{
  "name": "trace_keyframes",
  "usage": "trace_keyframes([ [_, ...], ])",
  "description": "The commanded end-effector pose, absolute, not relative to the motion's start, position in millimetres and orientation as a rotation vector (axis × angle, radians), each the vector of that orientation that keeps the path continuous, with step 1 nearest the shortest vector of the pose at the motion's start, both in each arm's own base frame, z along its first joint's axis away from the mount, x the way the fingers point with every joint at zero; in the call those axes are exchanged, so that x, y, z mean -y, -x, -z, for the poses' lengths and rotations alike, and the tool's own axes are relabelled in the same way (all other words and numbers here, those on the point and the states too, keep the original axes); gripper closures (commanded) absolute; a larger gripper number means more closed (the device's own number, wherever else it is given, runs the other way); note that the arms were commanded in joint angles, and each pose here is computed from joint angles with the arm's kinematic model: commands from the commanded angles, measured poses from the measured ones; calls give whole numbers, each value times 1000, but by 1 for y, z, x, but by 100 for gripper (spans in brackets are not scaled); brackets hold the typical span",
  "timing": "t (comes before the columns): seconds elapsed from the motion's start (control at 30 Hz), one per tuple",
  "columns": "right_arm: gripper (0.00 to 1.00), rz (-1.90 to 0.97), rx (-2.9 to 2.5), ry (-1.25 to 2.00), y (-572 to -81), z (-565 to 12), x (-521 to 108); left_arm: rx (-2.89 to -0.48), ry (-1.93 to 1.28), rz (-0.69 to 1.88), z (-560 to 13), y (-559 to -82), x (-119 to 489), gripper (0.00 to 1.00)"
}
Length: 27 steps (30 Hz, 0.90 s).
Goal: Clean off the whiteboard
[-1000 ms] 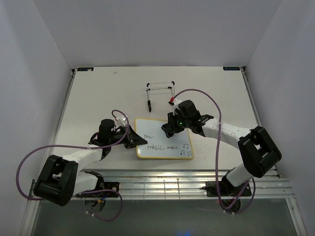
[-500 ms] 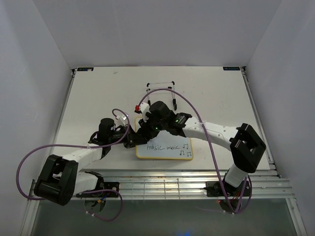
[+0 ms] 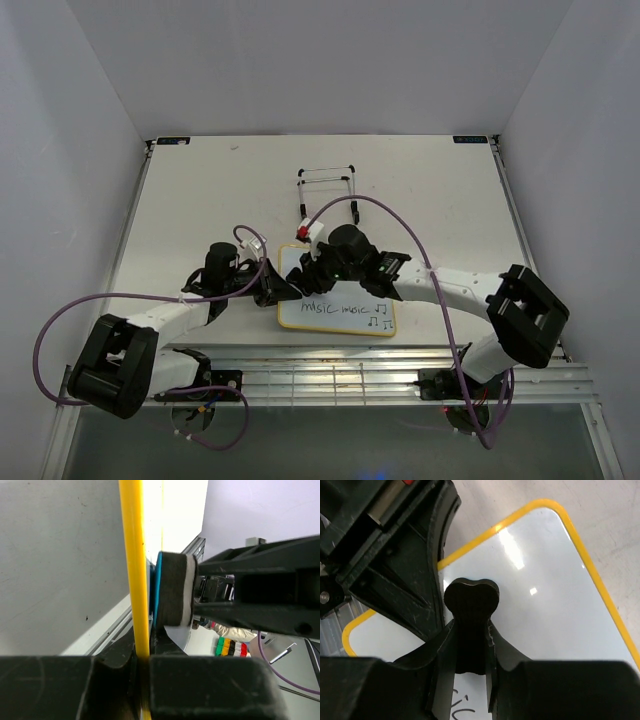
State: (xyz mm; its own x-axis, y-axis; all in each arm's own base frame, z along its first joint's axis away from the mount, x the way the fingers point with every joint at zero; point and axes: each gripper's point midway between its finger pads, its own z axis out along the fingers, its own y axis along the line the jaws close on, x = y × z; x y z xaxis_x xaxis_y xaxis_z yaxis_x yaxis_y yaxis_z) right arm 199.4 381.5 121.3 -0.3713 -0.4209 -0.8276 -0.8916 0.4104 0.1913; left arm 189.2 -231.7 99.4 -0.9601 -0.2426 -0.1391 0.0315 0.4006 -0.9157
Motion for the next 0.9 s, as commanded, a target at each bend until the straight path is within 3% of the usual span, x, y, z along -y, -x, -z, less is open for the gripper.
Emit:
trace_keyframes([
  [0.0, 90, -610, -2516, 1160, -148, -5, -276, -2095, -40, 1508, -159, -232, 237, 100],
  [0.3, 89, -225, -2711, 788, -177, 3, -190, -2102, -41, 1493, -157, -230, 234, 100],
  [0.43, 89, -272, -2722, 670, -186, -4, -179, -2096, -41, 1487, -159, -229, 232, 100],
  [0.7, 91, -717, -2685, 452, -183, 3, -203, -2031, -75, 1468, -179, -229, 229, 100],
  [0.87, 92, -528, -2706, 328, -200, 17, -185, -2021, -93, 1478, -187, -226, 230, 100],
])
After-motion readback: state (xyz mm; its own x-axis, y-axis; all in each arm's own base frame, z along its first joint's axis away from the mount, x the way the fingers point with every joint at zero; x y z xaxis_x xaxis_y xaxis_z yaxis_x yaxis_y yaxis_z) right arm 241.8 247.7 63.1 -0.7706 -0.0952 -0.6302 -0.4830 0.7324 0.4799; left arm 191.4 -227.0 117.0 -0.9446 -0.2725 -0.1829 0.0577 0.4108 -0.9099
